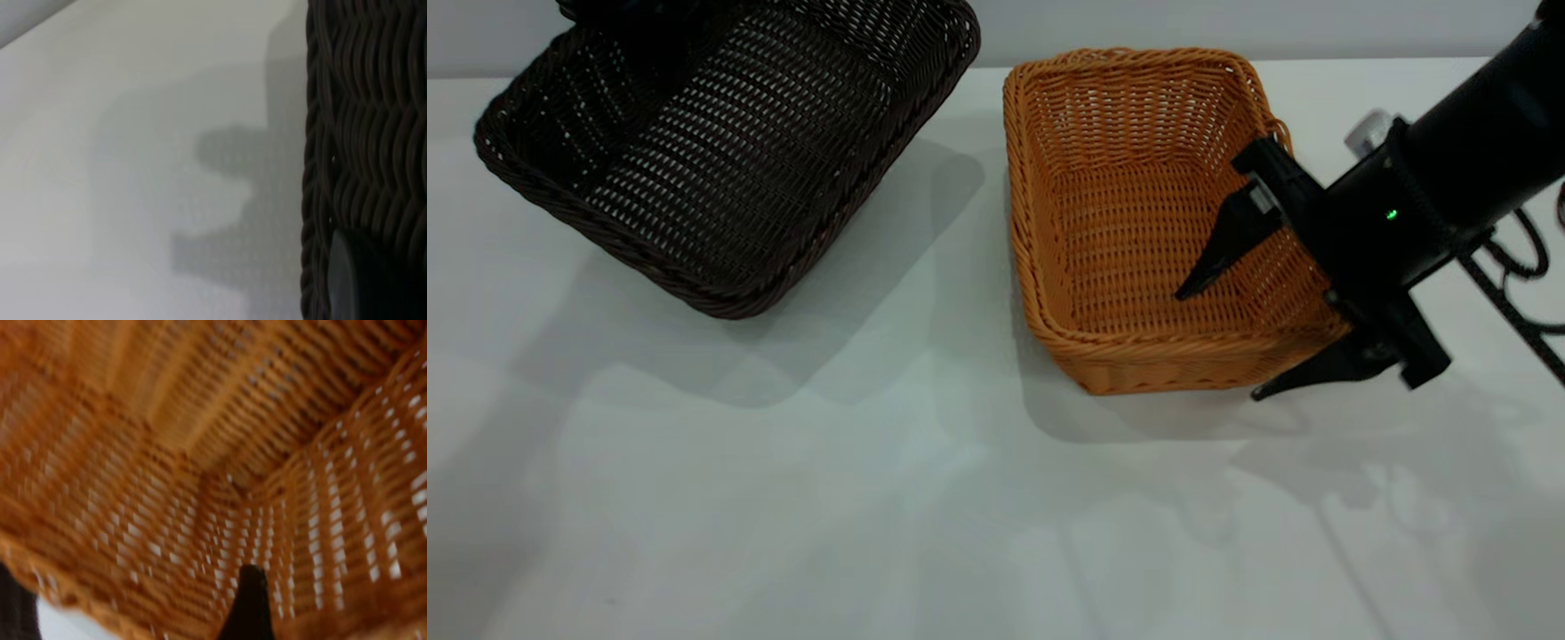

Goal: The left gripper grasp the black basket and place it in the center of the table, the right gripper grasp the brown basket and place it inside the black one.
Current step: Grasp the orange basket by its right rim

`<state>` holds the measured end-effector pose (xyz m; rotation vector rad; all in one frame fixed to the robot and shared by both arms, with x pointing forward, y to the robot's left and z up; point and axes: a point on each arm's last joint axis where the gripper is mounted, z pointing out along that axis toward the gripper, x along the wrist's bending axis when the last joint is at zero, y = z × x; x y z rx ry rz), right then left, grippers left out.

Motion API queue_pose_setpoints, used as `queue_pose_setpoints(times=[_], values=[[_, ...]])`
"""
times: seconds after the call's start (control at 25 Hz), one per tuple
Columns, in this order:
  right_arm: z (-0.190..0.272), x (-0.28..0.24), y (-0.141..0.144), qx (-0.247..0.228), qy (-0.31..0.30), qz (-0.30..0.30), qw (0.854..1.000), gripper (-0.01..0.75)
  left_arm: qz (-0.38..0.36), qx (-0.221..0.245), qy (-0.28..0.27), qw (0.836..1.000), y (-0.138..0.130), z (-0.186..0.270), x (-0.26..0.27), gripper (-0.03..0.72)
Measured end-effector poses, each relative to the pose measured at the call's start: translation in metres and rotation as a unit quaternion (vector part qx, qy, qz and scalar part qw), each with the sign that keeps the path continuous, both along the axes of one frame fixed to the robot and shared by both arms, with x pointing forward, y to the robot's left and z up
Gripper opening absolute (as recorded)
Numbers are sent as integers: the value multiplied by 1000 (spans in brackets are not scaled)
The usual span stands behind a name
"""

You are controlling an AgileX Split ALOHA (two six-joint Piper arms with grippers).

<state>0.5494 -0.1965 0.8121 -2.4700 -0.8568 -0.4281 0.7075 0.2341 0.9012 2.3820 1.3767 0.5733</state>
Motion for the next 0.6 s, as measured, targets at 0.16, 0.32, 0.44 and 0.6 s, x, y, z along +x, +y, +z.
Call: queue_pose_setpoints(times=[0.16,0.32,0.44,0.6], values=[[-16,4,-2,-9,15,-48,999,514,-14,8,-3,1000,0,0,0,83],[-23,6,-6,-24,20,-78,996,367,-18,13,-3,1000,4,0,1,83],[-23,15,-11,-44,-1,-91,995,224,-14,14,-3,1000,10,0,1,83],[-18,33,-32,-65,-41,-101,992,96,-10,14,-2,1000,14,0,2,83]])
